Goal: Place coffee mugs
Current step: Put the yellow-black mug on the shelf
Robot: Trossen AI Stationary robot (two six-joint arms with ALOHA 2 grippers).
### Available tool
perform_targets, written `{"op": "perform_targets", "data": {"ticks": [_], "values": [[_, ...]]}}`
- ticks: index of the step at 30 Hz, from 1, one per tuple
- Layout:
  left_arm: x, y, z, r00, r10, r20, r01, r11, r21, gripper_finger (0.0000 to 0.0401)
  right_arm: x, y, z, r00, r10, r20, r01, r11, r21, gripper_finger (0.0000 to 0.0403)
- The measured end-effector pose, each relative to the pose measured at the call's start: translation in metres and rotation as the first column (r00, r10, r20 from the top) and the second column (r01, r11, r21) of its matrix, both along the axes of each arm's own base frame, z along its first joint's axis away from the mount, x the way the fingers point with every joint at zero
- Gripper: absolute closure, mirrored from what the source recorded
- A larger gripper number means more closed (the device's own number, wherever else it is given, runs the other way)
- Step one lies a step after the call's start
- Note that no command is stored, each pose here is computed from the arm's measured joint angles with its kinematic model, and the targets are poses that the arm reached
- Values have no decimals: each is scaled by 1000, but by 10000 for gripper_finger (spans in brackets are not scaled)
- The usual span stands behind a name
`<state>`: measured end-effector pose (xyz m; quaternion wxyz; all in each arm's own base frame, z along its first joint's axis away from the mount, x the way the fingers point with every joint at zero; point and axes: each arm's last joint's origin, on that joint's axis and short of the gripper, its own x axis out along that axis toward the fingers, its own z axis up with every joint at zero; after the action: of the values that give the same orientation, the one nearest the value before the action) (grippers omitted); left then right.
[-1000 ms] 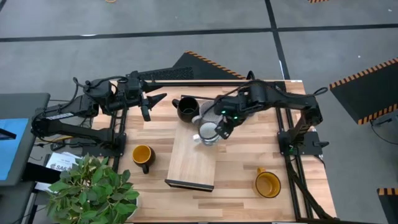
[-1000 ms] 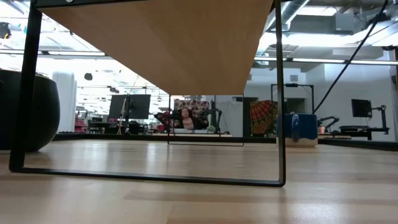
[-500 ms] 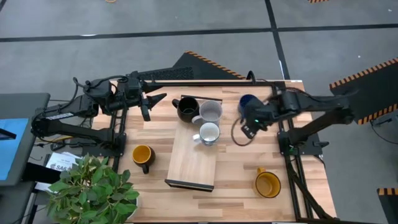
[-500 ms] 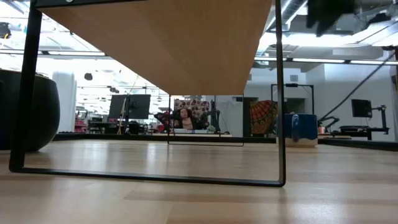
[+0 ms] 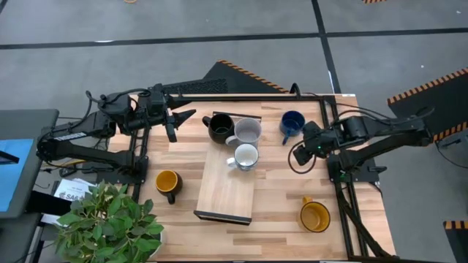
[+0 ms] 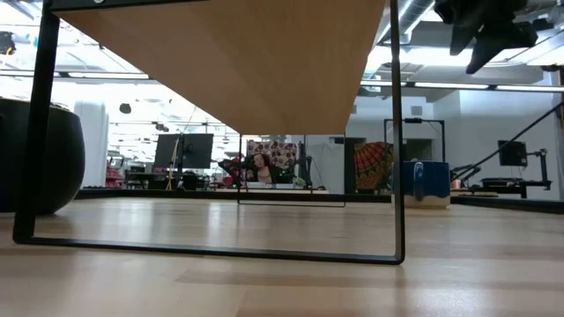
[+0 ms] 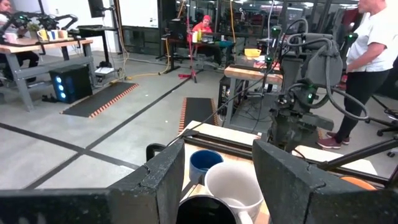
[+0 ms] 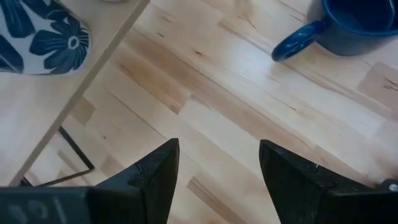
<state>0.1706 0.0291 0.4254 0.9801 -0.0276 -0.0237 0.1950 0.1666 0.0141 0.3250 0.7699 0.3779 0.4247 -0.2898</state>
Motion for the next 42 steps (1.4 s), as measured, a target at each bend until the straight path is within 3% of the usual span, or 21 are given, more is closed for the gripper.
{"op": "perform_targets", "data": {"ticks": [3, 5, 8, 10, 15, 20, 24, 42], "values": [[0, 0, 0, 1000, 0, 0, 0, 1000, 0, 227, 3, 2, -1, 998, 65, -6, -64, 998, 26, 154], [0, 0, 0, 1000, 0, 0, 0, 1000, 0, 227, 5, 6, -3, 989, 148, -18, -145, 983, 113, 154], [0, 0, 0, 1000, 0, 0, 0, 1000, 0, 227, 8, 21, -7, 941, 338, -27, -313, 897, 313, 154], [0, 0, 0, 1000, 0, -2, 0, 1000, 0, 227, 10, 35, -10, 899, 436, -34, -389, 832, 396, 154], [0, 0, -1, 1000, 1, -7, 0, 1000, 2, 227, 10, 74, -24, 801, 586, -123, -495, 763, 416, 154], [0, 0, -1, 1000, 0, -11, 0, 1000, 2, 227, 1, 106, -51, 727, 619, -297, -508, 776, 373, 154], [0, 0, -2, 1000, 0, -21, 0, 1000, 1, 227, -10, 117, -77, 710, 571, -413, -432, 816, 385, 154], [0, 0, -3, 999, 2, -38, -2, 1000, -1, 227, -22, 121, -134, 789, 432, -437, -280, 886, 369, 169]]}}
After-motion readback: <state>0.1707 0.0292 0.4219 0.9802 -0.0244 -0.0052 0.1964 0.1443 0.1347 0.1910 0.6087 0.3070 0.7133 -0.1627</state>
